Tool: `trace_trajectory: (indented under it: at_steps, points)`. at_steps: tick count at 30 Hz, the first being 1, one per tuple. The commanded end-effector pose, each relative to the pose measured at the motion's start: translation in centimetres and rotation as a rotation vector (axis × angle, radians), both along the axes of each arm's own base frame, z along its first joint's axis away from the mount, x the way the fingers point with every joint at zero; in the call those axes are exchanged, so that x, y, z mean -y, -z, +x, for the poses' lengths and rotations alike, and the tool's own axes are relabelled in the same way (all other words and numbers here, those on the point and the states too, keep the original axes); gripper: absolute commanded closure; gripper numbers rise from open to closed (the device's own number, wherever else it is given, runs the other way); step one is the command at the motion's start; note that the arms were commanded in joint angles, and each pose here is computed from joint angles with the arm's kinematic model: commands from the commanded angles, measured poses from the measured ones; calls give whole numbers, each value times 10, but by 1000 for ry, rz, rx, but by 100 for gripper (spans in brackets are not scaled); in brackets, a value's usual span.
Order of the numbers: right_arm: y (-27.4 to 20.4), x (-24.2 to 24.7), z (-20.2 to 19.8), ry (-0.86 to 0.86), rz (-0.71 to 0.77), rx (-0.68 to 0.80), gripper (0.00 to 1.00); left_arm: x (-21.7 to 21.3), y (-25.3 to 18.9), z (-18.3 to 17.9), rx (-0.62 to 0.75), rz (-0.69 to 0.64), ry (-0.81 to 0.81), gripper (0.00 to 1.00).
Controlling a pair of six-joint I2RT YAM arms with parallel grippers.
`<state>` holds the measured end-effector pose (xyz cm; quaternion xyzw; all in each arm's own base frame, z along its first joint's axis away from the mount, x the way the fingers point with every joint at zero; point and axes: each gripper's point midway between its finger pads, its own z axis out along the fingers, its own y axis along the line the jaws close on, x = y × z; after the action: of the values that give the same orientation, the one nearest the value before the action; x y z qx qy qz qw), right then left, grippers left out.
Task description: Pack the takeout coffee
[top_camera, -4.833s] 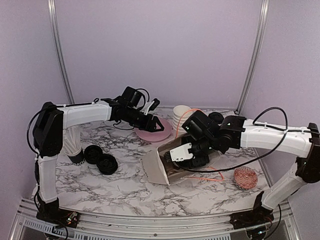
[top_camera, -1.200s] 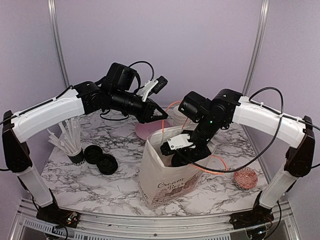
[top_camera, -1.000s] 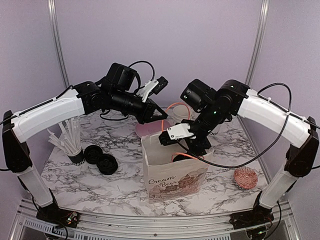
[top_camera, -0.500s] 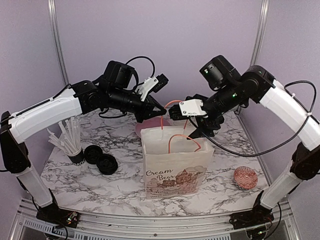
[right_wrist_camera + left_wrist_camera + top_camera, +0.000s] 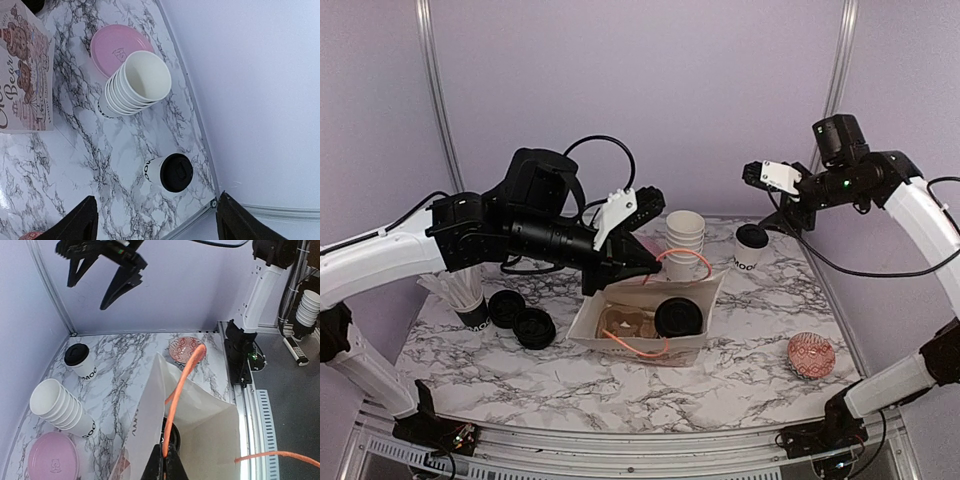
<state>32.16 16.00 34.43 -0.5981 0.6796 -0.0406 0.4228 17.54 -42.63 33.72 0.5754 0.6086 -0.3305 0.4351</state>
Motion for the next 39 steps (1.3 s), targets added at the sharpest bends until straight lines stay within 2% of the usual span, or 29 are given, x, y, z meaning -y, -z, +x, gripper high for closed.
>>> trace_trajectory:
  at_steps: [1, 11, 25, 30, 39]
  points:
    - [8, -7, 5, 5, 62, -22, 22, -5, -6, -38, -15, -33, 69, 100]
    - [36, -17, -2, -48, 68, -137, 22, -15, -8, -84, -67, -71, 134, 100]
    - [42, -22, -11, -81, 79, -187, 23, 0, -2, -74, -60, -86, 111, 100]
    - [43, -22, -7, -61, 87, -192, 23, 7, -8, -51, -48, -91, 27, 100]
    - [63, -22, 22, 39, 81, -274, 23, -1, -3, 37, -78, -84, -184, 100]
